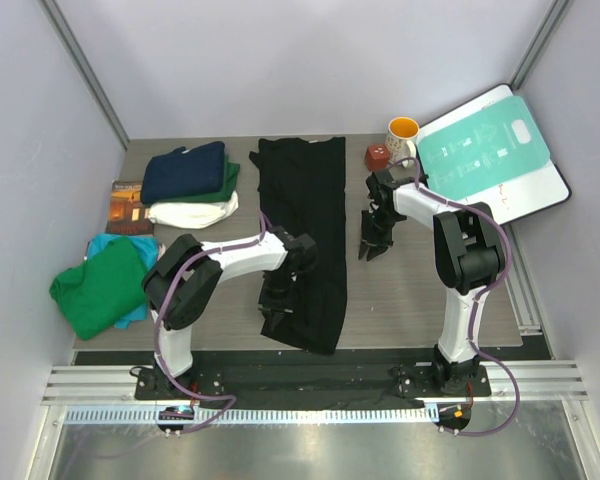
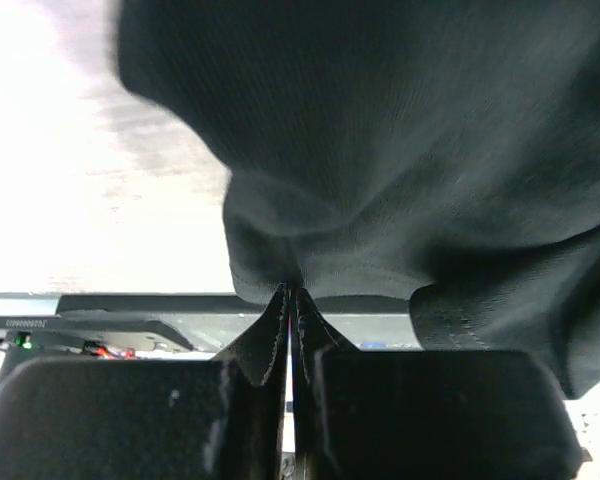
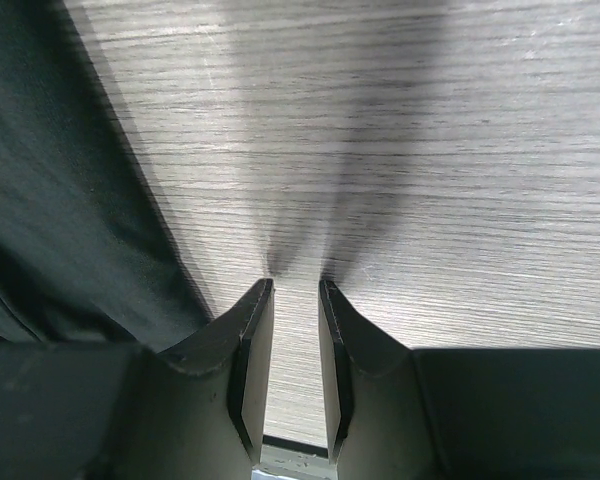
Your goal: Fold and stack the t-shirts
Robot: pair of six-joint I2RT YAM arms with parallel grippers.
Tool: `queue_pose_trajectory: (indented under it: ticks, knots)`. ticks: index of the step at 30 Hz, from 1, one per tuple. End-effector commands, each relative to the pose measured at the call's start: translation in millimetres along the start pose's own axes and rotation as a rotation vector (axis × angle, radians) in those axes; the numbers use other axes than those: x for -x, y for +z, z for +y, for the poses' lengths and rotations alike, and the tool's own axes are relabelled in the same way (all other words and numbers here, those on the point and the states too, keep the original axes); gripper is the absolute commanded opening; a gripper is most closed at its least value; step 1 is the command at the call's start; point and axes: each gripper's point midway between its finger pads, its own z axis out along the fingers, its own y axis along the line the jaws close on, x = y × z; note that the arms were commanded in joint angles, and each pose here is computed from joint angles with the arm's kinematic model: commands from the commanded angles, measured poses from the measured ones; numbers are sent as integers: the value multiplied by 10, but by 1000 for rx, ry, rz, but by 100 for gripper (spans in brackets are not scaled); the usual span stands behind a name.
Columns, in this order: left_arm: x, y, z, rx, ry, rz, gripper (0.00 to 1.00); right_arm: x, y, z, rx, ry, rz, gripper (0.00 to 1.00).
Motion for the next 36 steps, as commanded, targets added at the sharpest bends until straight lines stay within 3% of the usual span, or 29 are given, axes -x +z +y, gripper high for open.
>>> queue_pose_trajectory:
  ticks: [1, 5, 12, 16, 25, 31, 36]
  knots:
    - [-218, -14, -20, 3, -2, 43, 0, 52, -41, 38, 20, 1, -34, 30]
    - [-256, -37, -30, 18, 11, 22, 0, 60, -78, 54, 26, -8, -46, 30]
    - [201, -952, 63, 37, 21, -355, 0, 72, -205, 56, 33, -13, -84, 31]
    - [520, -1026, -65, -5, 44, -447, 0, 52, -241, 24, 28, -9, -90, 31]
    - [1029, -209, -439, -50, 118, -403, 0, 39, -300, -132, 17, 14, -99, 21]
    - [861, 103, -458, -97, 99, -330, 0, 54, -342, -211, 8, 18, -95, 20]
    - [559, 278, -235, -71, 67, -275, 0, 48, -290, -226, 11, 18, -75, 21]
